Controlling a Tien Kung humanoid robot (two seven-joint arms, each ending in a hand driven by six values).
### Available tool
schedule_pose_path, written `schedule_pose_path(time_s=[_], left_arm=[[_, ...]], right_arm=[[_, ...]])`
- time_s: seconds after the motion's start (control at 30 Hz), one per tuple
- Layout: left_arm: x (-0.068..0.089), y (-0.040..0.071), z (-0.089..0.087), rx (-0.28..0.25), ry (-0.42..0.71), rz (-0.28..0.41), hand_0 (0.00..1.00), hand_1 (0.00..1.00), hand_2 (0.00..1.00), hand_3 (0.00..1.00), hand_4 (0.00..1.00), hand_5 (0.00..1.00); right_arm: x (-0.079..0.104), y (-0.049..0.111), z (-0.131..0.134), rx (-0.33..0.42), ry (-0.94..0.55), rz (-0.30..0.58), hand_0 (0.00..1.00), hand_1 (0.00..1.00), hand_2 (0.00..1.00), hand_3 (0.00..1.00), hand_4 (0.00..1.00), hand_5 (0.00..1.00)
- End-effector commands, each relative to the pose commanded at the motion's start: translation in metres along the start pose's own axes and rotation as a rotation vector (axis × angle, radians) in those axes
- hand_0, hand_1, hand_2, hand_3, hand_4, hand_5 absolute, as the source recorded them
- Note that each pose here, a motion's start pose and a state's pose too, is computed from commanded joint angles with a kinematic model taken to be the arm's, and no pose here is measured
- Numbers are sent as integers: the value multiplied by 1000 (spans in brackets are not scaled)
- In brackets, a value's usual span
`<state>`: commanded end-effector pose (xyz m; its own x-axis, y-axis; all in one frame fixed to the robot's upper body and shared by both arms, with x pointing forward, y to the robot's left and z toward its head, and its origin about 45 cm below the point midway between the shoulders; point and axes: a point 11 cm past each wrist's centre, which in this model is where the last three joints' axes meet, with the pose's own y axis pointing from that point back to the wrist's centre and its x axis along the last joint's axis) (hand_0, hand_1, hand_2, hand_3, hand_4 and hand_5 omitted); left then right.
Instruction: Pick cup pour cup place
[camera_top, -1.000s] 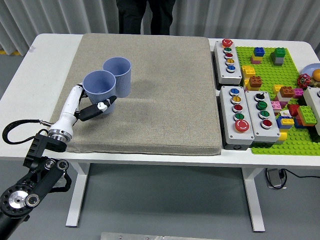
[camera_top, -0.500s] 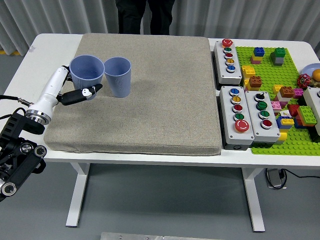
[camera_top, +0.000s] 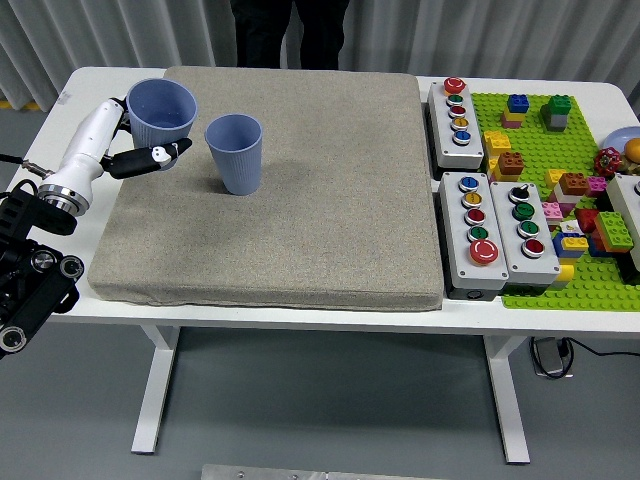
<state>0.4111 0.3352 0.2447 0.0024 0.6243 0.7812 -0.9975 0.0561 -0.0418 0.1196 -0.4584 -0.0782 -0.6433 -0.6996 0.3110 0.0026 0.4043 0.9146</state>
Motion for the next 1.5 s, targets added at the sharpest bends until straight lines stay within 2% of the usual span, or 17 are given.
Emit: schedule_pose_path(time_s=[0.23, 0.5, 0.87, 1.5], left_arm=[[7, -15, 17, -52, -109, 13, 529, 479, 532, 525, 827, 430], [13, -26, 21, -64, -190, 22, 532, 480, 533, 524, 828, 429], [22, -31, 12, -47, -281, 26, 533, 481, 529, 519, 821, 449], [16, -42, 16, -59, -466, 1, 534, 480, 527, 514, 806, 466]], right_arm=[[-3, 2, -5, 8, -7, -6, 686, 638, 588, 571, 2, 147], [-5, 3, -9, 14, -8, -9, 686, 638, 589, 572, 2, 146], [-7, 3, -11, 17, -17, -13, 686, 637, 589, 573, 2, 147], [-8, 4, -14, 21, -18, -17, 685, 637, 589, 572, 2, 151]])
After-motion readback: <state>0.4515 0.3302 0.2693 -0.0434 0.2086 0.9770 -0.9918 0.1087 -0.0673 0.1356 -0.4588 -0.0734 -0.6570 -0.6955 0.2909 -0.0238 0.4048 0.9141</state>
